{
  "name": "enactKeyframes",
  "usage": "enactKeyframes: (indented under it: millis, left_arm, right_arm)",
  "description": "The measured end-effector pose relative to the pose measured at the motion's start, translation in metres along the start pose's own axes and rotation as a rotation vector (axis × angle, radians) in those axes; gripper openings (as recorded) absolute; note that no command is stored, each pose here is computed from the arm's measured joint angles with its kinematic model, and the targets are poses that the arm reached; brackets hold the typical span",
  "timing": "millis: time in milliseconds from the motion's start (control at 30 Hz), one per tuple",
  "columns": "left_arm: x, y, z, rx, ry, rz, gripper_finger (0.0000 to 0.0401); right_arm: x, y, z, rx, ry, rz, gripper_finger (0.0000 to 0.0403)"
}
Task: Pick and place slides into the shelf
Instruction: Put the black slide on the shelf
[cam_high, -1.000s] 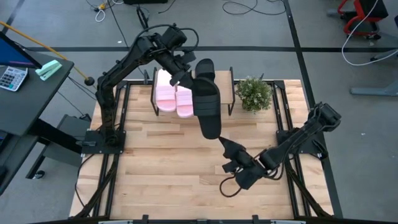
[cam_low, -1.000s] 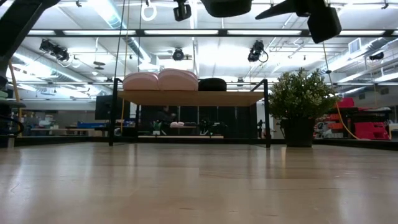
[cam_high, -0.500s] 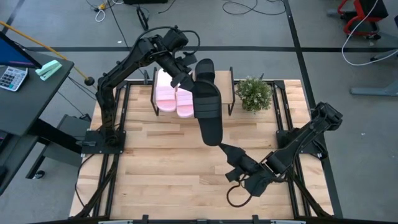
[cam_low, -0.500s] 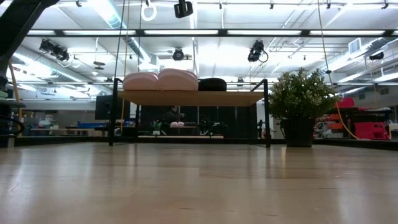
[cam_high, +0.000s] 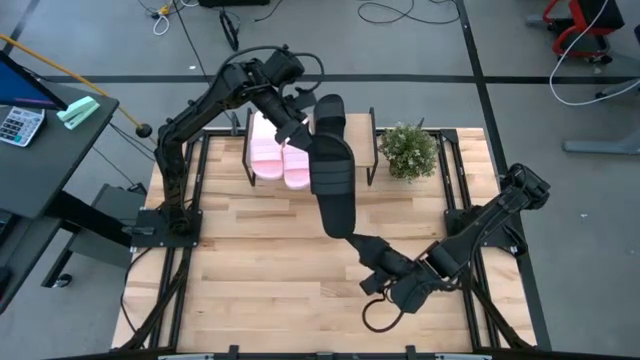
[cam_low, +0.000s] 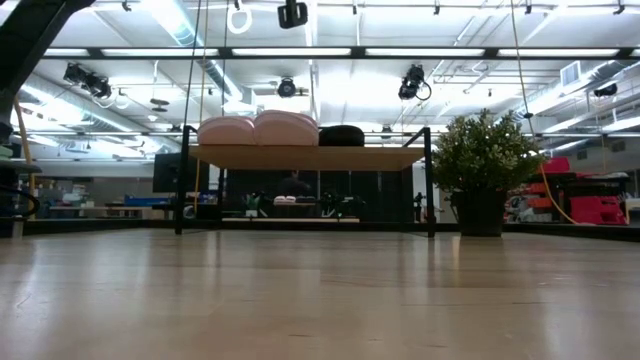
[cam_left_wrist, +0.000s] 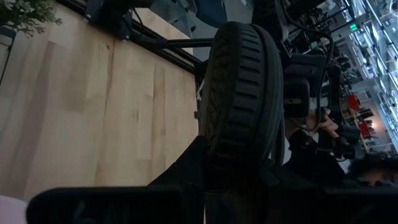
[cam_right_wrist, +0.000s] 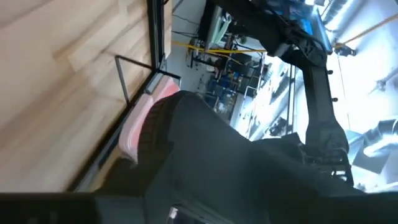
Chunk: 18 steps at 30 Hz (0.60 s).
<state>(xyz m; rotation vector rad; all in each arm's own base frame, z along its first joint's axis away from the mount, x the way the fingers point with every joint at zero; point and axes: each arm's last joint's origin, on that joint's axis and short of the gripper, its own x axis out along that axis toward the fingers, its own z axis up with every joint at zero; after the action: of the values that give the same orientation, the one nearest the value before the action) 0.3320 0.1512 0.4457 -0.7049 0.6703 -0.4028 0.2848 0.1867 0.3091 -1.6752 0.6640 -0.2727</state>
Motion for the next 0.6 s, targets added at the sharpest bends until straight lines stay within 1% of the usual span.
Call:
enactKeyframes:
  millis: [167,300,433,533,600]
  left_arm:
    - [-0.0002,0.0002,-0.0003,-0.004,0.002,-0.001,0.0059]
    - [0.0,0.0,-0.0009,-0.009,0.006,-0.002,0.0059]
    - [0.0003,-0.0002,-0.002,-0.021,0.015,-0.006,0.0059]
    - [0.0025,-0.002,-0.0029,-0.027,0.025,-0.018,0.0059]
    - [0.0041,-0.0032,-0.0033,-0.025,0.029,-0.021,0.0059]
  right_arm:
    - [-0.0054,0.0005,0.0022,0.038,-0.015,-0.004,0.0256]
    - [-0.0101,0.0006,0.0032,0.035,0.0,-0.017,0.0281]
    - [-0.0101,0.001,0.0028,0.026,0.01,-0.018,0.0287]
    - [-0.0085,0.0053,0.0008,-0.01,0.015,0.003,0.0284]
    - [-0.0066,0.0066,-0.0006,-0.014,0.022,0.011,0.0281]
